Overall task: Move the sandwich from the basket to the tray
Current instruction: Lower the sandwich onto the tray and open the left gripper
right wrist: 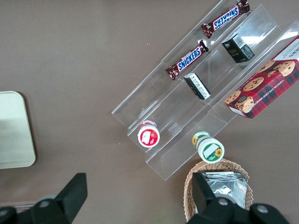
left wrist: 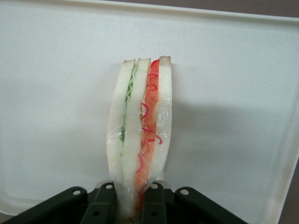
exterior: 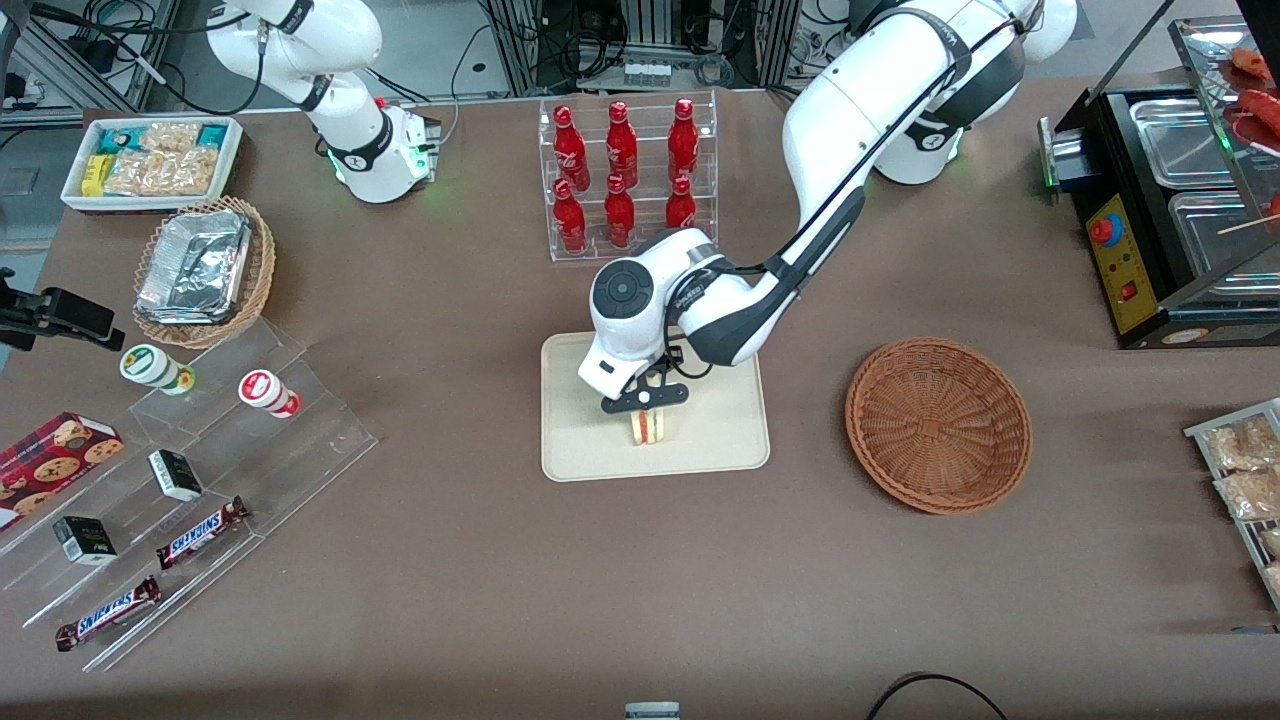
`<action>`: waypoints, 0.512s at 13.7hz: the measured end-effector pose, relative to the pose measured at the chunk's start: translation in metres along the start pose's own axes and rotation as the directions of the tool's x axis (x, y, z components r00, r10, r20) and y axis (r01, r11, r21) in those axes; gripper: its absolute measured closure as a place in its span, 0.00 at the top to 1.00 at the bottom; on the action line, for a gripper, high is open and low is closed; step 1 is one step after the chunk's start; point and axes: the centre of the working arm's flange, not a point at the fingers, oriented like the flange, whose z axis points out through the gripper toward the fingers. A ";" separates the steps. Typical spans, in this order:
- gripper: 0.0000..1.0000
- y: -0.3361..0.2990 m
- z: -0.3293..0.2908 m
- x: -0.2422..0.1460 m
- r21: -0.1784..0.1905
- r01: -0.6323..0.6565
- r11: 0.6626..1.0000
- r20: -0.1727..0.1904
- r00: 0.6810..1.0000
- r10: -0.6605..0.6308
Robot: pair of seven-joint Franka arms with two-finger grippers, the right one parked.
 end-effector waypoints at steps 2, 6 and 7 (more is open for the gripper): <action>0.18 -0.002 0.000 0.001 0.013 0.006 1.000 0.004 1.000 -0.006; 0.18 -0.003 0.010 0.001 0.025 0.025 0.999 0.015 1.000 -0.026; 0.18 -0.003 0.012 0.001 0.027 0.028 0.999 0.017 0.999 -0.029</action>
